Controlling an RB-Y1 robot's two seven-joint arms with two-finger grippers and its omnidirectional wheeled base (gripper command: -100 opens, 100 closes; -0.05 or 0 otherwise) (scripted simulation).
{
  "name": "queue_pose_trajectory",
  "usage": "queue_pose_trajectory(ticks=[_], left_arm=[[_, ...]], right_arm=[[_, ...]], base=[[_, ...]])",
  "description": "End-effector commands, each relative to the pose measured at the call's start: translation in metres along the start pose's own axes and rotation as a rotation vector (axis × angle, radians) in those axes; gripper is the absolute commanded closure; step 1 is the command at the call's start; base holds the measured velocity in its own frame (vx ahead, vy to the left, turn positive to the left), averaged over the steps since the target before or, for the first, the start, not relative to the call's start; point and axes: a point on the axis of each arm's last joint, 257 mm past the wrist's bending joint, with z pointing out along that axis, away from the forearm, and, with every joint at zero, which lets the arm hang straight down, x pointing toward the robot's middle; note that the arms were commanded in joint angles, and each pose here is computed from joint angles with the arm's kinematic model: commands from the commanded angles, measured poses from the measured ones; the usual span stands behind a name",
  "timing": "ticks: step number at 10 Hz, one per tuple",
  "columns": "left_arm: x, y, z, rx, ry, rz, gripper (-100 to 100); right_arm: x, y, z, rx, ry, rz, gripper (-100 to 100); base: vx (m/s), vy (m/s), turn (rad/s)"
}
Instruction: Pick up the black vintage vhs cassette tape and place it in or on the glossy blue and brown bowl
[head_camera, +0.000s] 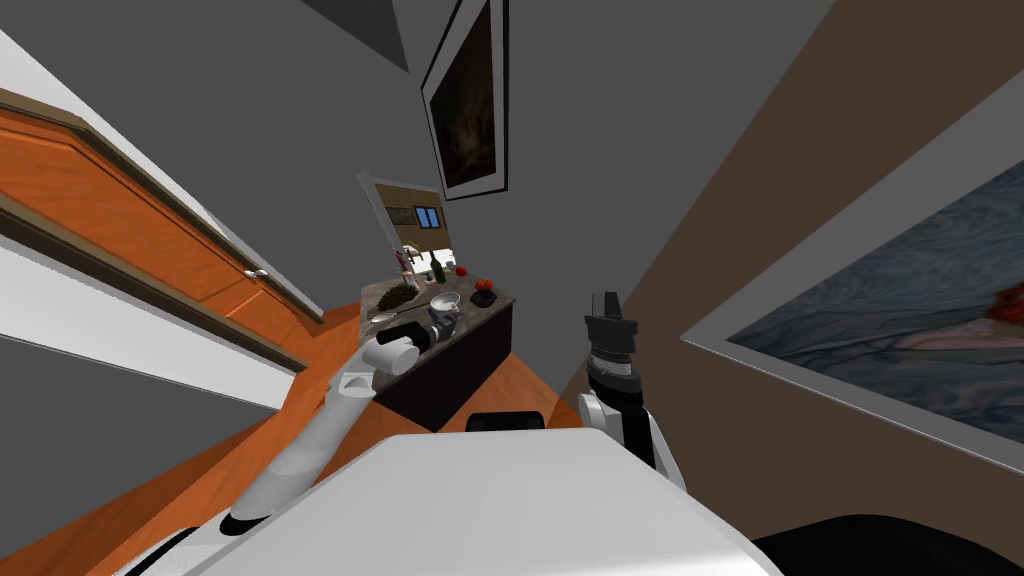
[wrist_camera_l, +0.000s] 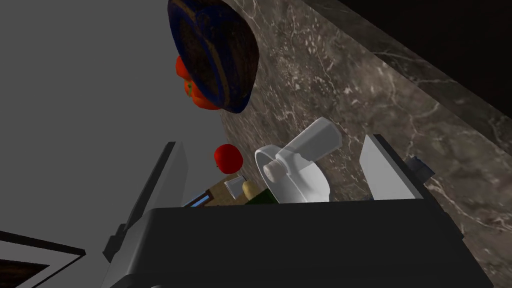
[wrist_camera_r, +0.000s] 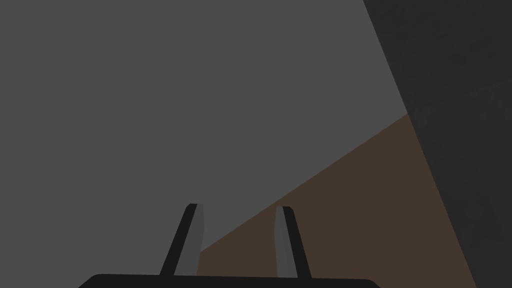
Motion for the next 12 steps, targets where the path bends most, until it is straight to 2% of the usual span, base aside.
queue_pose_trajectory(ticks=[1,2,3,5,6,8,9,10,11,12], left_arm=[[0.001,0.012,0.001,-0.050,0.016,0.008,-100],[0.002,0.014,0.001,-0.060,0.019,0.008,-100],[-0.003,0.025,0.001,-0.110,0.034,0.022,-100],[-0.001,0.033,0.000,-0.140,0.042,0.022,-100],[-0.008,0.045,-0.001,-0.190,0.055,0.034,-100],[-0.006,0.052,-0.002,-0.219,0.063,0.034,-100],[-0.015,0.064,-0.005,-0.273,0.074,0.043,-100],[-0.013,0.070,-0.007,-0.296,0.080,0.043,-100],[-0.023,0.079,-0.010,-0.336,0.085,0.050,-100],[-0.021,0.086,-0.013,-0.365,0.094,0.050,-100]], right_arm=[[0.000,0.000,0.000,0.000,0.000,0.000,0],[0.000,0.000,0.000,0.000,0.000,0.000,0],[0.000,0.000,0.000,0.000,0.000,0.000,0],[0.000,0.000,0.000,0.000,0.000,0.000,0],[0.000,0.000,0.000,0.000,0.000,0.000,0],[0.000,0.000,0.000,0.000,0.000,0.000,0],[0.000,0.000,0.000,0.000,0.000,0.000,0],[0.000,0.000,0.000,0.000,0.000,0.000,0],[0.000,0.000,0.000,0.000,0.000,0.000,0],[0.000,0.000,0.000,0.000,0.000,0.000,0]], base=[[0.019,0.009,-0.088],[0.012,0.006,-0.001],[0.025,0.006,-0.119],[0.014,0.011,-0.034],[0.025,0.011,-0.128],[0.019,0.013,-0.025],[0.021,0.014,-0.104],[0.026,0.022,-0.075],[0.036,0.033,-0.094],[0.041,0.023,-0.062]])
